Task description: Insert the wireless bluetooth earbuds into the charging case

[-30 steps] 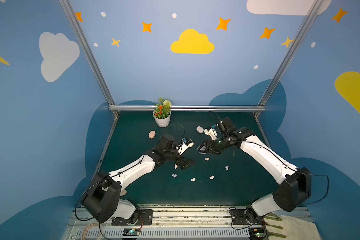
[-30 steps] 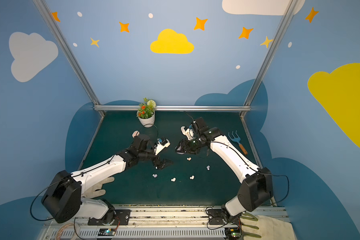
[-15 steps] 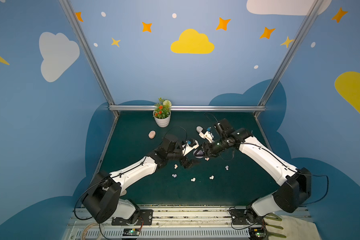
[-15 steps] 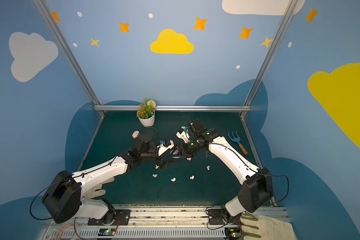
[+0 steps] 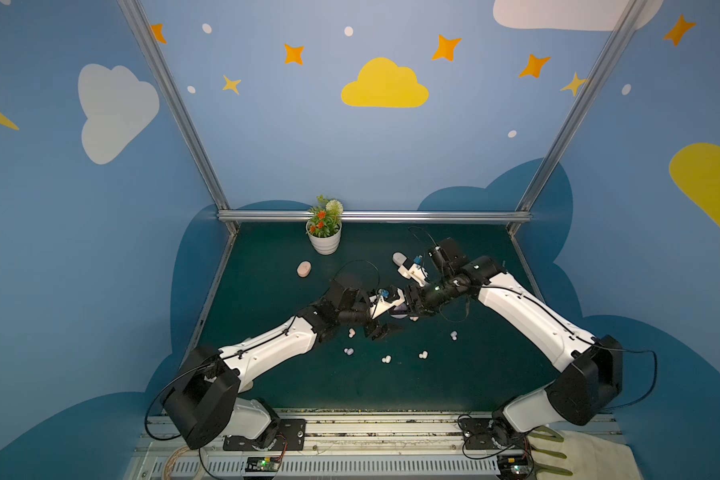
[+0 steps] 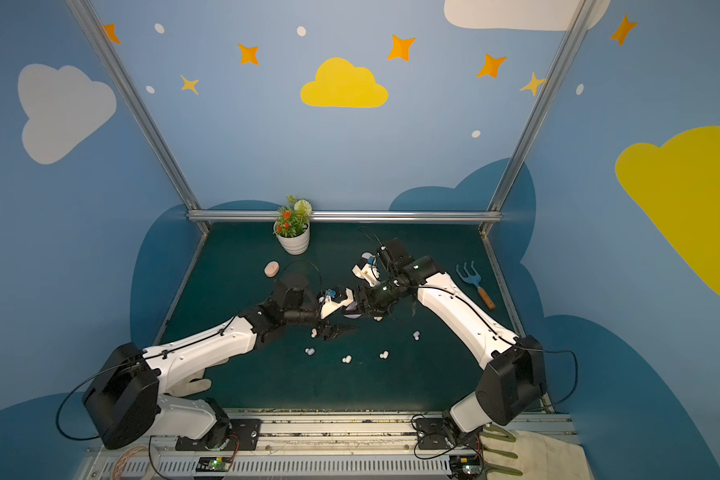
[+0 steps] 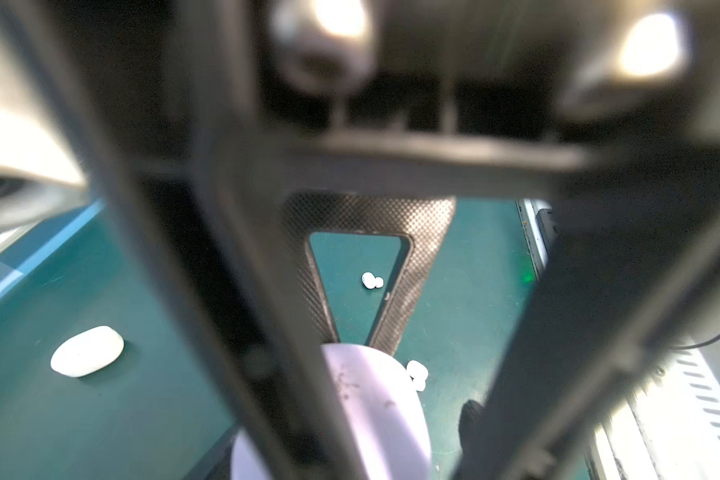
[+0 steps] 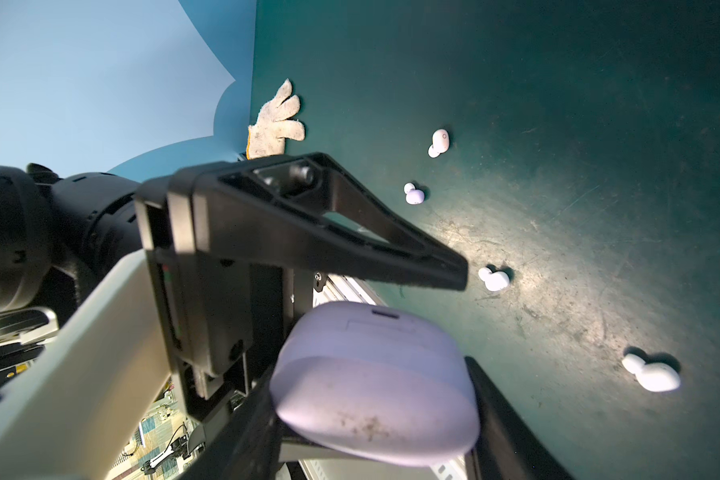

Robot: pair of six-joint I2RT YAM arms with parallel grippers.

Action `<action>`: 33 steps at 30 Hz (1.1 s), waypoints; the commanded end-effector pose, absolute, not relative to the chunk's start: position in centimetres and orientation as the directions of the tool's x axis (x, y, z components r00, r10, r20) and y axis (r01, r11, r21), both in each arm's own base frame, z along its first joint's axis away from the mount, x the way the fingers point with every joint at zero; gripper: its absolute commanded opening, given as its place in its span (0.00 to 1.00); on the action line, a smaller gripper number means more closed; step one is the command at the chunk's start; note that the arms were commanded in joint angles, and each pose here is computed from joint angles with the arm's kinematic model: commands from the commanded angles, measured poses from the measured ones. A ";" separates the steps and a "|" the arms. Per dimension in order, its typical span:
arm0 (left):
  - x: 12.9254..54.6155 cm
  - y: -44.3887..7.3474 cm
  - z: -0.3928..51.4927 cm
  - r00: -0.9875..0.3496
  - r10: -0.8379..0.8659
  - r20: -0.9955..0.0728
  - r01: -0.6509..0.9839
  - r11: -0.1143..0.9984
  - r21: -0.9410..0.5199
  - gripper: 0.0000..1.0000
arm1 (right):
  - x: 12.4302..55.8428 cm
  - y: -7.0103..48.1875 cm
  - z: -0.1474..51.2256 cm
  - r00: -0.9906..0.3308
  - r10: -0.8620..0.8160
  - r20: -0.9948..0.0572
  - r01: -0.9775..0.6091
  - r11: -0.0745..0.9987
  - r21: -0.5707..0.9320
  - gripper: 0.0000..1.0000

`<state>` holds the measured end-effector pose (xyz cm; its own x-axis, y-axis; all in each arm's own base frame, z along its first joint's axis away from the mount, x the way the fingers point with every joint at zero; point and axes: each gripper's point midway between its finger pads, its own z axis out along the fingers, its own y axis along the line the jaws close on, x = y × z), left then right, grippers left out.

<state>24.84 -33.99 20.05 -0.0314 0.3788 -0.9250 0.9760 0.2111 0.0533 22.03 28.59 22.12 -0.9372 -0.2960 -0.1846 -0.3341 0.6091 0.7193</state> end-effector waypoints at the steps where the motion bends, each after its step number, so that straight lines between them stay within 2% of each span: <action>1: 24.7 -33.9 20.9 0.007 0.360 -0.933 0.974 0.209 0.088 0.68 | 21.7 28.5 22.5 -0.933 -0.305 -0.190 -0.344 0.603 0.720 0.48; 33: 24.4 -34.2 21.2 0.005 0.346 -0.938 0.974 0.210 0.083 0.39 | 21.6 28.6 22.7 -0.939 -0.293 -0.182 -0.328 0.593 0.736 0.48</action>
